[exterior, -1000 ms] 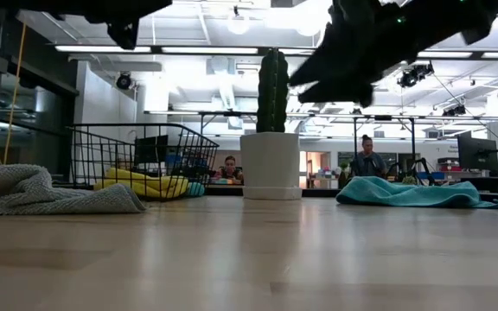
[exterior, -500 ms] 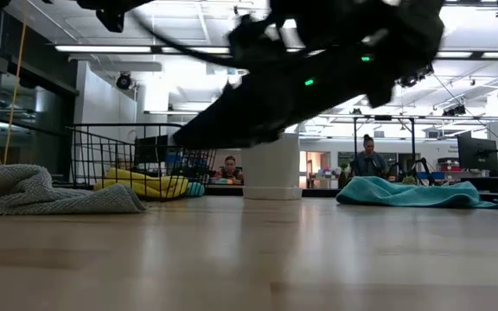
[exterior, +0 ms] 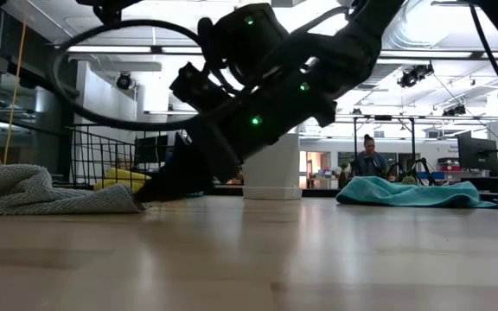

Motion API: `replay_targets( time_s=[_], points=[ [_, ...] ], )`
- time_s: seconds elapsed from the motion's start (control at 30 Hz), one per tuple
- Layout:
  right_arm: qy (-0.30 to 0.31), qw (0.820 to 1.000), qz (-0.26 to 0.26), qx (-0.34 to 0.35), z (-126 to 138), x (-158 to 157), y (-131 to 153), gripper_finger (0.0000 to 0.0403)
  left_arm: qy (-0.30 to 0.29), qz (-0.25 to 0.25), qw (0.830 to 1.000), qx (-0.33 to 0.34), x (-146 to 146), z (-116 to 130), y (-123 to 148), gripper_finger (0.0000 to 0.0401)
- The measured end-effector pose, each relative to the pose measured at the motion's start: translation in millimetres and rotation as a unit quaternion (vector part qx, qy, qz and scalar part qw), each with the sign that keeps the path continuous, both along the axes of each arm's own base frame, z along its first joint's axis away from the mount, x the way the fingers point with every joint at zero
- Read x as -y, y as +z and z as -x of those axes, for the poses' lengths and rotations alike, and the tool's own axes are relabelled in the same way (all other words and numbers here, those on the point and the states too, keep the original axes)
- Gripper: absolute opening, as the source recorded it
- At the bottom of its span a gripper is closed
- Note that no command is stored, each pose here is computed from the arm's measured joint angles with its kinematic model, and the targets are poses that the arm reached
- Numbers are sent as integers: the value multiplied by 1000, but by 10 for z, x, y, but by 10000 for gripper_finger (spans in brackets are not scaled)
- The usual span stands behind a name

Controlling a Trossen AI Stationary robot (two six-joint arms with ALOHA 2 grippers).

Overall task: Fold microfiber towels
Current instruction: Fold the gray microfiber towel on the table

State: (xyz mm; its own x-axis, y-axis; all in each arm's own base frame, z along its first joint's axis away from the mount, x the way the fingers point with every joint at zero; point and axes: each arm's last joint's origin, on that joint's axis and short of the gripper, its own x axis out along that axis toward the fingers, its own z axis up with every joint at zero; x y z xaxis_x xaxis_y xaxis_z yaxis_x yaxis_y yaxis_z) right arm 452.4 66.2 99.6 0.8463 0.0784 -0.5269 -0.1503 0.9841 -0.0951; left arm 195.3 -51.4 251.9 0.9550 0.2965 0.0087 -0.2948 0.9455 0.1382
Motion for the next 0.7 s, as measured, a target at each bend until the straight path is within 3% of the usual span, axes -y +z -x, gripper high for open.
replay_targets(
  time_s=[0.7],
  points=[
    [-11,1000,-7,-1,-74,69,-1,209,2,2,1000,2,-2,0,4,70]
  ],
)
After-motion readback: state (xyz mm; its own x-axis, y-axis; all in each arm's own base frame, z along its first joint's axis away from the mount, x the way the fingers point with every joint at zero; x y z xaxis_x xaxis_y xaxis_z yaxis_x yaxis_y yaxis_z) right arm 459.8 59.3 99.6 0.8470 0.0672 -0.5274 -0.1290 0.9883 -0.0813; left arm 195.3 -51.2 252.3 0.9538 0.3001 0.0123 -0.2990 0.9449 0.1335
